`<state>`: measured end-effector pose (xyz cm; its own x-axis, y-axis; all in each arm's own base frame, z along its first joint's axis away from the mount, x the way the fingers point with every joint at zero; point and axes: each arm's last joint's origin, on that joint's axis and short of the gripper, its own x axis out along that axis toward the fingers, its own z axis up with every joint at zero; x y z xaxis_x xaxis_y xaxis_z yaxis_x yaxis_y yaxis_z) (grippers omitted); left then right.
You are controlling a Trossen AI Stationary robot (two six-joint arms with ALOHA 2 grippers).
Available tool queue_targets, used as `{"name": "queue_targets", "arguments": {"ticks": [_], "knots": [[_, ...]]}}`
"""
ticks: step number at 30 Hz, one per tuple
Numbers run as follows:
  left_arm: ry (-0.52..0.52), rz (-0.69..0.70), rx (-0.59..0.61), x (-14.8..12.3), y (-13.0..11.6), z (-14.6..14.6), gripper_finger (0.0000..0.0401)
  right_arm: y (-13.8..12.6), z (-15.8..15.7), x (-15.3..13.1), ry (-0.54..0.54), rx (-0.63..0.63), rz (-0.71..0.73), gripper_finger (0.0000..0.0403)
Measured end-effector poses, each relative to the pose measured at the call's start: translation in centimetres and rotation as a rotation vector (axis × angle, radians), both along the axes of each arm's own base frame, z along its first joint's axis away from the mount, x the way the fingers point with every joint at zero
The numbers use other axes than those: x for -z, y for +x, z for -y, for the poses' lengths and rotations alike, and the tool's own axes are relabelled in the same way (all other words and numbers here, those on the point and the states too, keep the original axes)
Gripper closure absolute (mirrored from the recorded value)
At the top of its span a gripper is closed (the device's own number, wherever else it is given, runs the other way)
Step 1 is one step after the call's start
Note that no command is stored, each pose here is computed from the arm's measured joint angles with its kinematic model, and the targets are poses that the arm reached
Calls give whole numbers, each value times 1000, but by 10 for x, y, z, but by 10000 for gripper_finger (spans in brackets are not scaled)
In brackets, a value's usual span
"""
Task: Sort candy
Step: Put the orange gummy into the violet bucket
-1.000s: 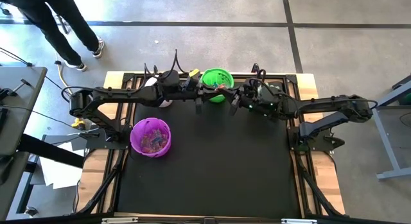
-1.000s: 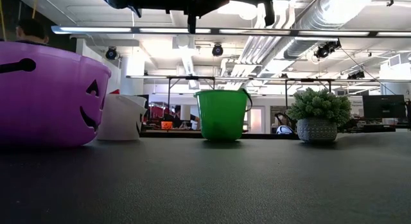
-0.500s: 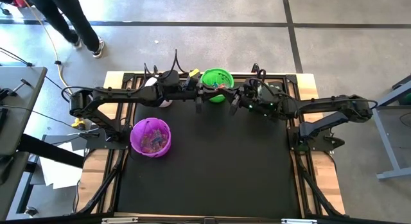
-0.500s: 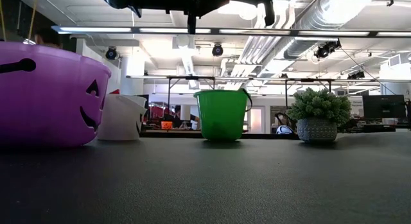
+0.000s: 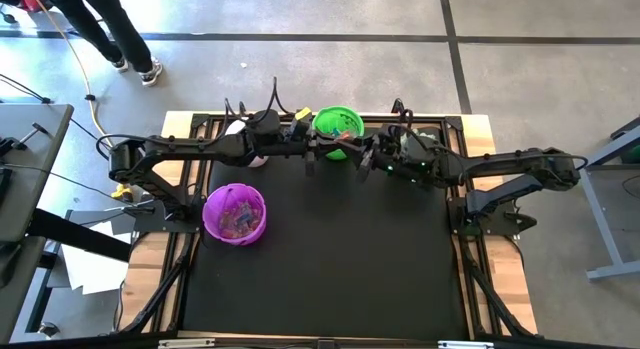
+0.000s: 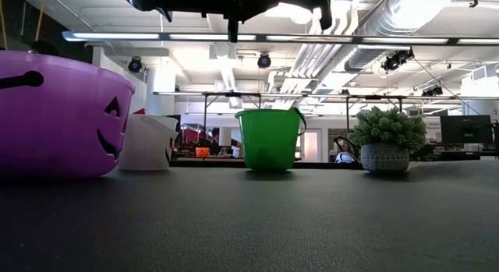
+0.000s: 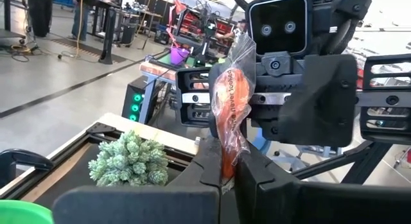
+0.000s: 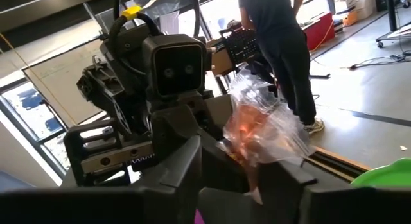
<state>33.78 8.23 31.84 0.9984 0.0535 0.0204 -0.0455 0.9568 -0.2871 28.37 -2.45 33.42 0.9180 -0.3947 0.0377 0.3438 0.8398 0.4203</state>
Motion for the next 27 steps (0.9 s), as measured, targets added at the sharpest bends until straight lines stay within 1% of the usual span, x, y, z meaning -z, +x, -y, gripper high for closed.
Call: {"name": "queue_targets", "arguments": {"ticks": [5,7,10,12,17,21,25,27], "knots": [[0,-7,-5,1,0,0,400,0,0,0,-2,3,-1,243],[-1,-9,-6,1,0,-1,400,-1,1,0,-21,39,-14,240],[-3,-17,-13,2,-1,-4,400,-2,3,0,-86,88,-53,239],[-4,-18,-24,2,-2,-8,400,-3,3,0,-108,104,-71,239],[-5,-21,-62,2,-6,-21,400,-9,3,-1,-115,121,-109,239],[-8,-29,-90,1,-10,-30,400,-16,4,0,-115,173,-162,239],[-12,-38,-77,0,-15,-36,400,-24,5,1,-116,204,-220,239],[-25,-76,-66,0,-20,-38,400,-26,5,2,-117,207,-253,239]]}}
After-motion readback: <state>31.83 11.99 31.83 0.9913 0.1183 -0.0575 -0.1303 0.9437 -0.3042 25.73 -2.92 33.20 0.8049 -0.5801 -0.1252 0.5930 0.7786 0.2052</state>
